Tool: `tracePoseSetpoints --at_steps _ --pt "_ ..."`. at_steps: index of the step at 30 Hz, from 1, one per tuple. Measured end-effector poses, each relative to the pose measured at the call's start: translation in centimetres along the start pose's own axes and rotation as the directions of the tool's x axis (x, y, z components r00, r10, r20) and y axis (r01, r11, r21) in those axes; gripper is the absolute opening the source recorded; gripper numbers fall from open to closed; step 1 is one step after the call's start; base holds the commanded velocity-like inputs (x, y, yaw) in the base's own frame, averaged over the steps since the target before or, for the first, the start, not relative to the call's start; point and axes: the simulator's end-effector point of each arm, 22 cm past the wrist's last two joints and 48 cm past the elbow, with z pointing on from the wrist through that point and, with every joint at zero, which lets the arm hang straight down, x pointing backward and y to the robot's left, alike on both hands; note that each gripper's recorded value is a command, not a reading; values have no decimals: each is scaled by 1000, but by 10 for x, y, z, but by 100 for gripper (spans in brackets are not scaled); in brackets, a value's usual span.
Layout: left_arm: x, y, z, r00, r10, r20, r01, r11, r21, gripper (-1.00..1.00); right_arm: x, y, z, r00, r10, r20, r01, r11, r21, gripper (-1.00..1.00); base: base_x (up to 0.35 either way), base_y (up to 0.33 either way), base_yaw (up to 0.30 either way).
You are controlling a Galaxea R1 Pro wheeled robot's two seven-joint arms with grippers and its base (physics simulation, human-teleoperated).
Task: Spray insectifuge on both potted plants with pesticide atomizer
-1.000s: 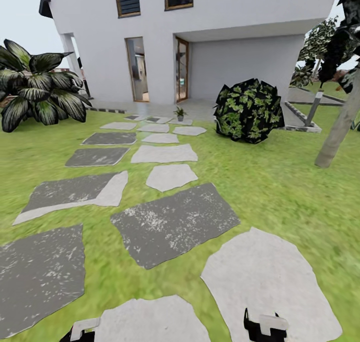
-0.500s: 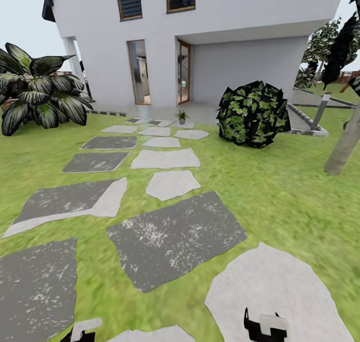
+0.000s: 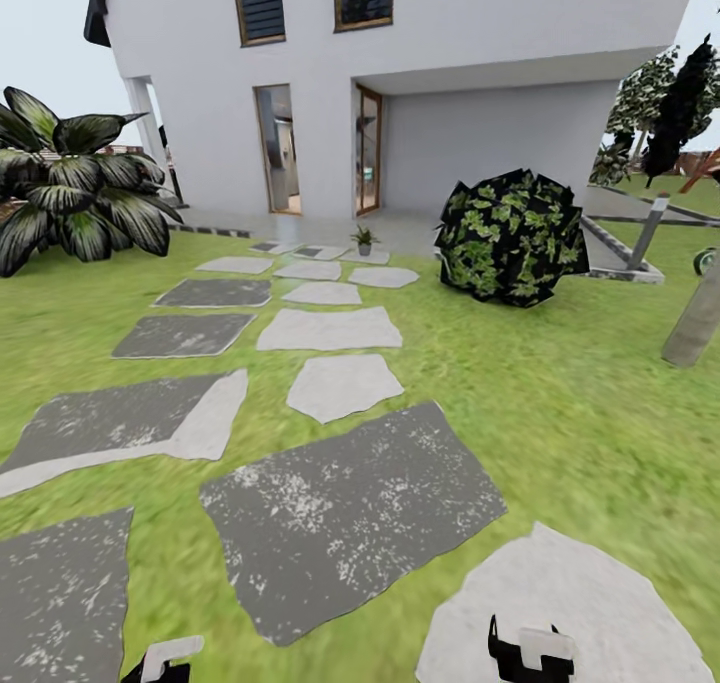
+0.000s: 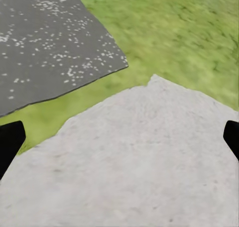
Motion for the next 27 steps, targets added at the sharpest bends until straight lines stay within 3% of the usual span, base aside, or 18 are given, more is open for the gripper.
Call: tracePoseSetpoints --at_steps 27 --pt "0 0 0 1000 0 0 0 1000 0 -100 -1 8 -2 1000 8 1 -8 1000 -10 100 337 0 0"
